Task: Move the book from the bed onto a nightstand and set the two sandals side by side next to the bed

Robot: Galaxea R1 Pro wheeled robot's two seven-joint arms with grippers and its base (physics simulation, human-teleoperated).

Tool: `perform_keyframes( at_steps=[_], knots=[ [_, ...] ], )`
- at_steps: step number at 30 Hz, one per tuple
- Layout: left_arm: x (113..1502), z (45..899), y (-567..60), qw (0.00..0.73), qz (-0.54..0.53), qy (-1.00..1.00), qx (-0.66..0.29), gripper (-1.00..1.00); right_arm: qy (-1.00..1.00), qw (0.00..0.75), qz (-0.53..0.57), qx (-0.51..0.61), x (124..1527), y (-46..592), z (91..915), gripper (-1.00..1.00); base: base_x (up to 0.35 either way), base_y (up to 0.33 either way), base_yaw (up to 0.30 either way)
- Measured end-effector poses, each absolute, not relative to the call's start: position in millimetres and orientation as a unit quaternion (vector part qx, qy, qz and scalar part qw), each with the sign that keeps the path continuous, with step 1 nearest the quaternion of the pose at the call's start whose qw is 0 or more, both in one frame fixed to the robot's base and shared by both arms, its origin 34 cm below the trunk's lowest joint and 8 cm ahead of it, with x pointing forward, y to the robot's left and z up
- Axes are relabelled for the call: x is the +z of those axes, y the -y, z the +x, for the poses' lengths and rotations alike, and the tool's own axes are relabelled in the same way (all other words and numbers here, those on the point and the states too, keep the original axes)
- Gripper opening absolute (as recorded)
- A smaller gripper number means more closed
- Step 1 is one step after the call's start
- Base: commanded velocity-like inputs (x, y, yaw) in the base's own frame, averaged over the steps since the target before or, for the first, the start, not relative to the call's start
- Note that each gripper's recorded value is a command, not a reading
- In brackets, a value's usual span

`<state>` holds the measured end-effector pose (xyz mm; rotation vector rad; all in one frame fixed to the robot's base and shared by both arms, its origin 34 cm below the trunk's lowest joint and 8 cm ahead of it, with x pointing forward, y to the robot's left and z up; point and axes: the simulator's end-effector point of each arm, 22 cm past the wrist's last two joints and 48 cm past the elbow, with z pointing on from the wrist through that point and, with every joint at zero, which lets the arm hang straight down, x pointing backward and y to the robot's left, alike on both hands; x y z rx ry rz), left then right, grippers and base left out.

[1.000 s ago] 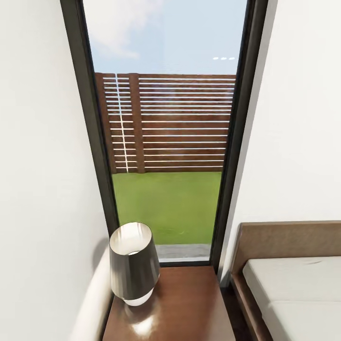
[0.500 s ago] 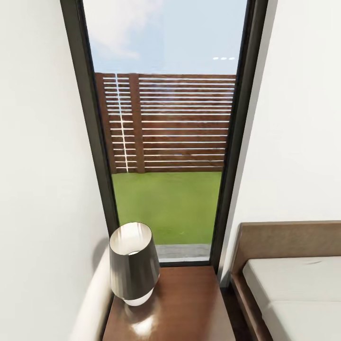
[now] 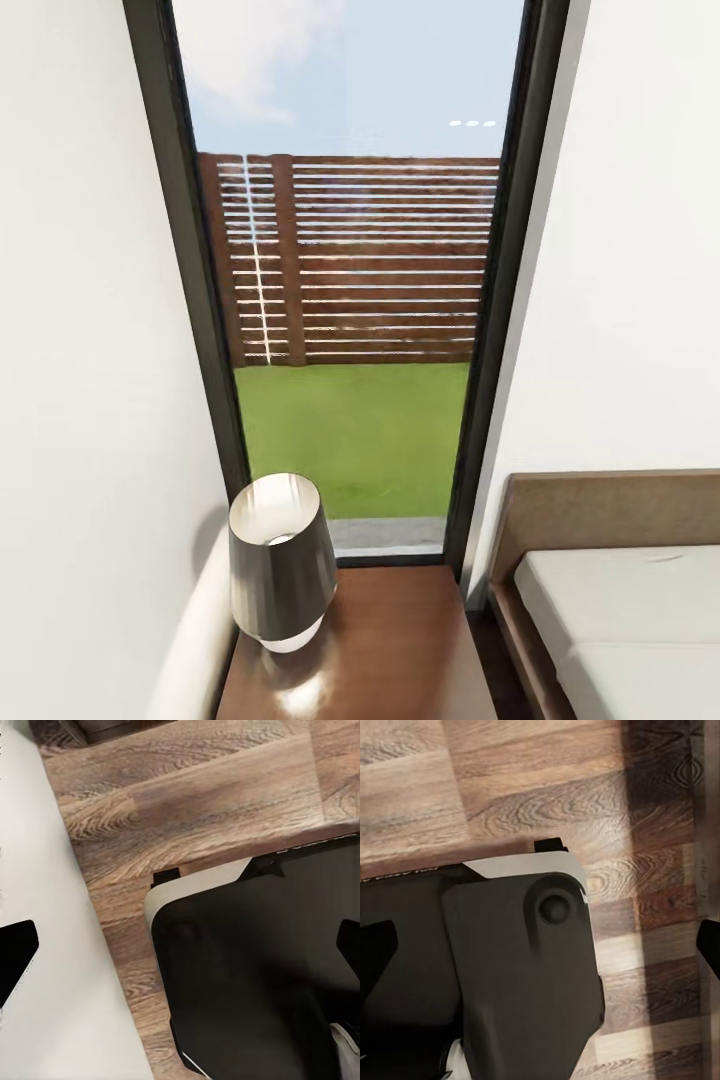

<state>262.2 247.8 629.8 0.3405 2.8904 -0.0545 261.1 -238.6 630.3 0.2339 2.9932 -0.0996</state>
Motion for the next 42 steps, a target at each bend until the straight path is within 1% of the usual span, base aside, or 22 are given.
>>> perform_keyframes(
  at_steps=[9, 14, 33, 42],
  knots=[
    [629.8, 262.3, -247.3, 0.115, 0.117, -0.986, -0.019, 1.00, -0.994, 0.070, 0.078, -0.033, 630.5, 238.6, 261.6, 1.00, 0.274, 0.000, 0.000],
    [629.8, 262.3, -247.2, 0.115, 0.117, -0.986, -0.019, 1.00, -0.994, 0.070, 0.078, -0.033, 630.4, 238.6, 261.8, 1.00, 0.163, 0.000, 0.000],
    [629.7, 262.6, -247.1, 0.116, 0.117, -0.986, -0.019, 1.00, -0.994, 0.070, 0.079, -0.033, 630.3, 237.7, 261.8, 1.00, 0.047, 0.000, -0.005],
    [629.7, 262.7, -246.6, 0.116, 0.117, -0.986, -0.019, 1.00, -0.994, 0.070, 0.079, -0.032, 630.3, 236.7, 261.8, 1.00, 0.005, 0.000, -0.195]
  ],
)
